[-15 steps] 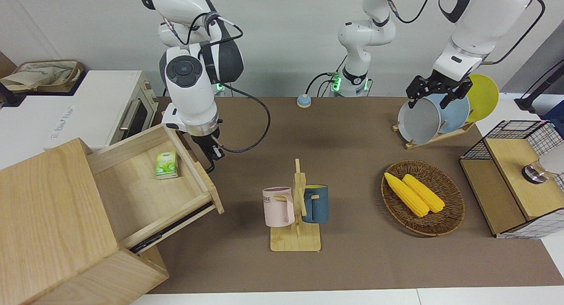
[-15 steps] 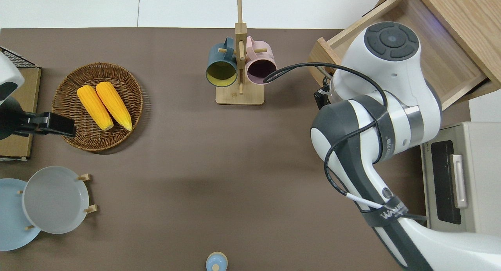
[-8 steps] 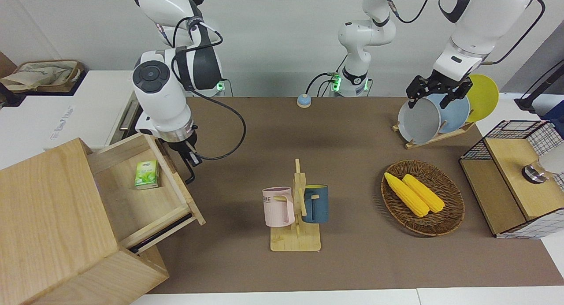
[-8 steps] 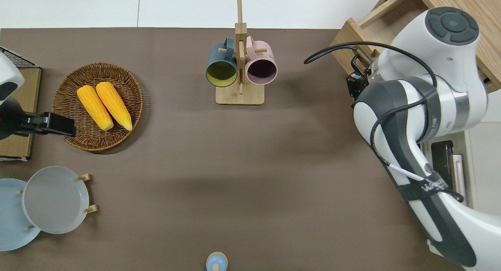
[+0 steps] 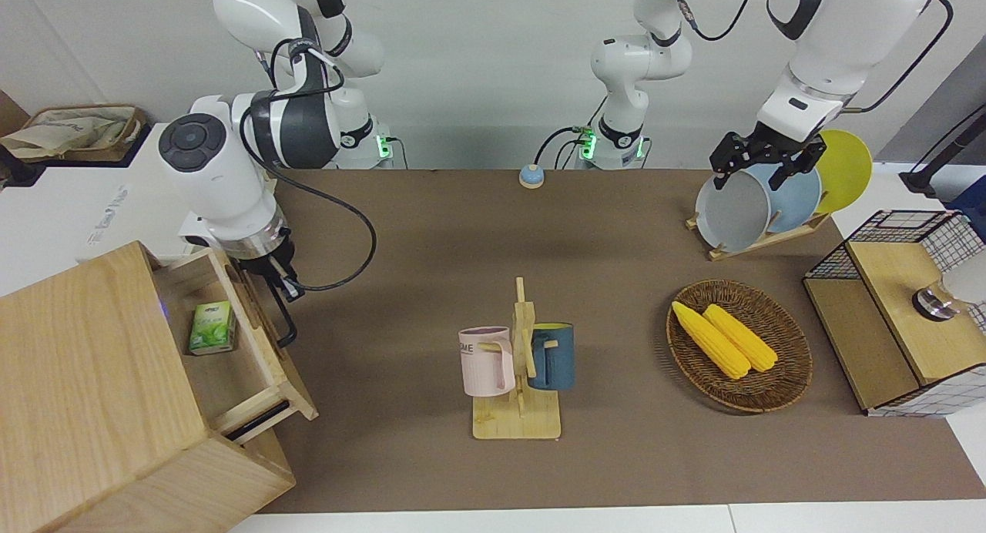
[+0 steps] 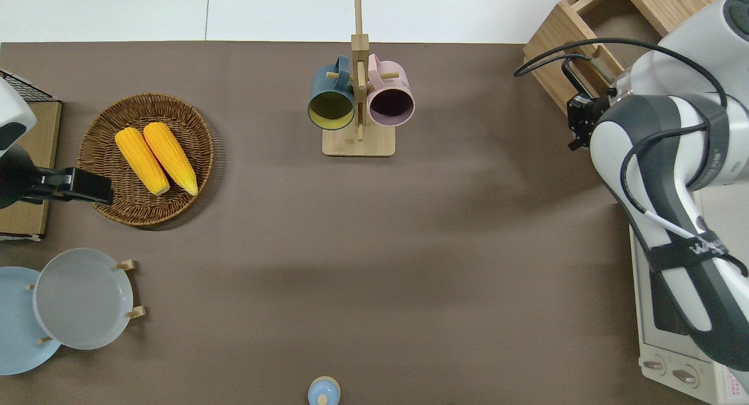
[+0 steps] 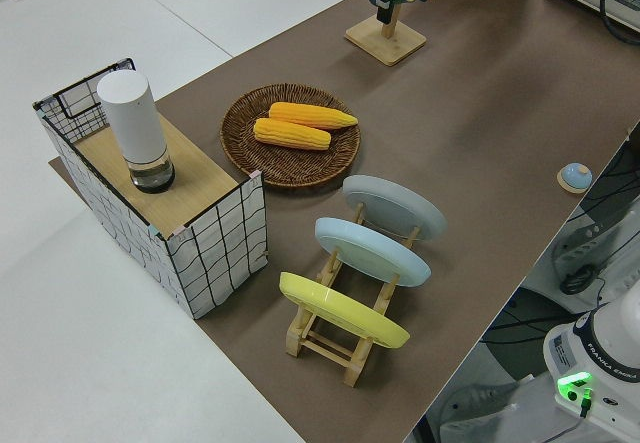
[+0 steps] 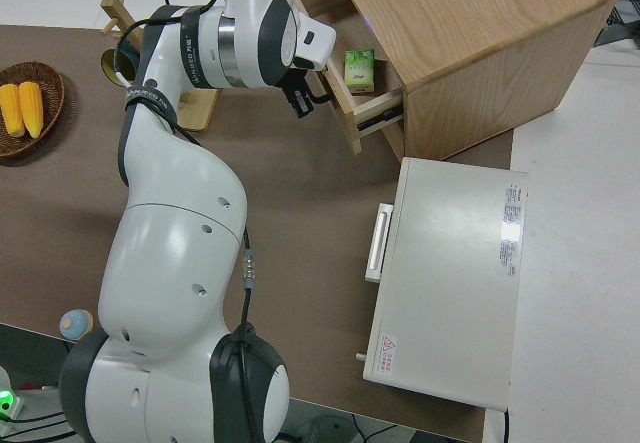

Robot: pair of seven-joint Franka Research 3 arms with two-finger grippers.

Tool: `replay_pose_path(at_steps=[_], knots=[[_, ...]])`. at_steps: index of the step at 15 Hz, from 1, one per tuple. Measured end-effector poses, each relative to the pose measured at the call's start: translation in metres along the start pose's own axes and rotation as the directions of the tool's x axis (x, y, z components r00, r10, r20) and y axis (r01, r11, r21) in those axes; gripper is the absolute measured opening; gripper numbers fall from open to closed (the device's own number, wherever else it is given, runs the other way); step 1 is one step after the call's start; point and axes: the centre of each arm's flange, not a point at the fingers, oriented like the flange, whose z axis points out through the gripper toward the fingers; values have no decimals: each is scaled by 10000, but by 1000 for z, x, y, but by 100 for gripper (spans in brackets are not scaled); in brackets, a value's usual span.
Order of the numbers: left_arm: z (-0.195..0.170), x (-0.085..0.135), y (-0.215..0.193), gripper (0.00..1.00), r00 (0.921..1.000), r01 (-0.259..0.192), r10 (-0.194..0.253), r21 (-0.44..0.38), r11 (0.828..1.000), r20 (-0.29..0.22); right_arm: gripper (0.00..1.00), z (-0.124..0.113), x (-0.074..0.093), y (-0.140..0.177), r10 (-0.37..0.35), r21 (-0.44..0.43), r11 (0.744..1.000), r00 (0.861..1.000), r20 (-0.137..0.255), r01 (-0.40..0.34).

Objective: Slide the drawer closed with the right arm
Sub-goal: 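Press the drawer fully shut with the right gripper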

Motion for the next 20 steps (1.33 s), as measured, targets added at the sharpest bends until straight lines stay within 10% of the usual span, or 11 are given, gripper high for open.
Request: replay_pose_path(at_steps=[11, 20], knots=[[0, 0, 0, 100, 10000, 0, 0, 0, 10000, 0, 1, 1, 77, 46, -309, 101, 9995, 9995, -64, 309], [0, 0, 0, 100, 10000, 0, 0, 0, 10000, 0, 1, 1, 82, 48, -365, 230, 9991, 9993, 97, 363]])
